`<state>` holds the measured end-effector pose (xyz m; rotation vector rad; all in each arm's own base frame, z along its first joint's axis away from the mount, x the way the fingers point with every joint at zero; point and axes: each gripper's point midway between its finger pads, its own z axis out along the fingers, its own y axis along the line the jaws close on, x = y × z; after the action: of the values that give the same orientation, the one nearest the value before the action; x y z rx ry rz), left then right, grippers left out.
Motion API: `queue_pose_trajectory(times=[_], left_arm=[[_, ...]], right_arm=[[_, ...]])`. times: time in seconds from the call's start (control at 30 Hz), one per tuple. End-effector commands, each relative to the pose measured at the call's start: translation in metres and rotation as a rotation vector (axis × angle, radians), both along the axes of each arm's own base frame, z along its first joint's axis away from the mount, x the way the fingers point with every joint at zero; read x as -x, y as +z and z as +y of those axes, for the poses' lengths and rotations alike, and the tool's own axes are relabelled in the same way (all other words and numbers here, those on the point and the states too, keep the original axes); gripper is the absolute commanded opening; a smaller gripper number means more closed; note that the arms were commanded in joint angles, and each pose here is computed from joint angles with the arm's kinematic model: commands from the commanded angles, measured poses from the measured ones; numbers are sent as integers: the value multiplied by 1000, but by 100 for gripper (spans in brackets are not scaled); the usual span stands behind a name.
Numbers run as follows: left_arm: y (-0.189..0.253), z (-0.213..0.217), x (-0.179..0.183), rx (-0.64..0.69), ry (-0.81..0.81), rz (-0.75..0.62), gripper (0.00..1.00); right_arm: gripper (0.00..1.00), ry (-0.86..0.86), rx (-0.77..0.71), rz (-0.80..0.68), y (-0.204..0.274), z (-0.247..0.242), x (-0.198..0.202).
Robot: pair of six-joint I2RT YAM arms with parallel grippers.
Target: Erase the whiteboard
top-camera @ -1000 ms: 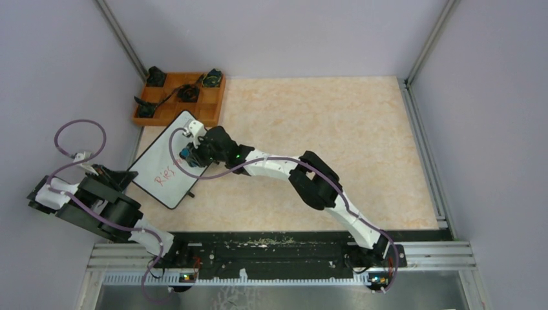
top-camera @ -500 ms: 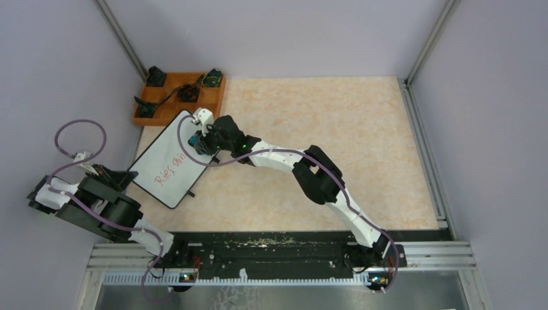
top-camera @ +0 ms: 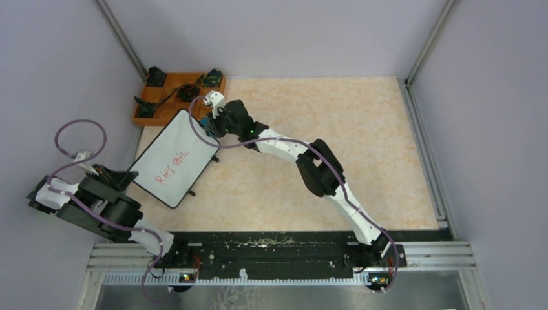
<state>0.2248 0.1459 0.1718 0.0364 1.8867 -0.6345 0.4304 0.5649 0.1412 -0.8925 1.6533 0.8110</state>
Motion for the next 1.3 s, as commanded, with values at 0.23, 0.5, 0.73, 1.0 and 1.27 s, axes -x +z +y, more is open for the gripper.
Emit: queue_pose_trajectory(times=[0.23, 0.5, 0.73, 1.0, 1.27], left_arm=[[-14, 14, 4, -96, -3, 0, 0], [-16, 12, 5, -98, -8, 2, 0], [-16, 11, 5, -97, -8, 2, 0], [-16, 11, 6, -103, -10, 6, 0], [-14, 10, 7, -121, -14, 5, 0]], right_arm=[[0, 86, -52, -24, 14, 22, 57], [0, 153, -33, -38, 12, 41, 95], [0, 184, -44, -44, 20, 51, 113], [0, 65, -7, -63, 9, 30, 70], [0, -11, -28, -74, 24, 7, 27]])
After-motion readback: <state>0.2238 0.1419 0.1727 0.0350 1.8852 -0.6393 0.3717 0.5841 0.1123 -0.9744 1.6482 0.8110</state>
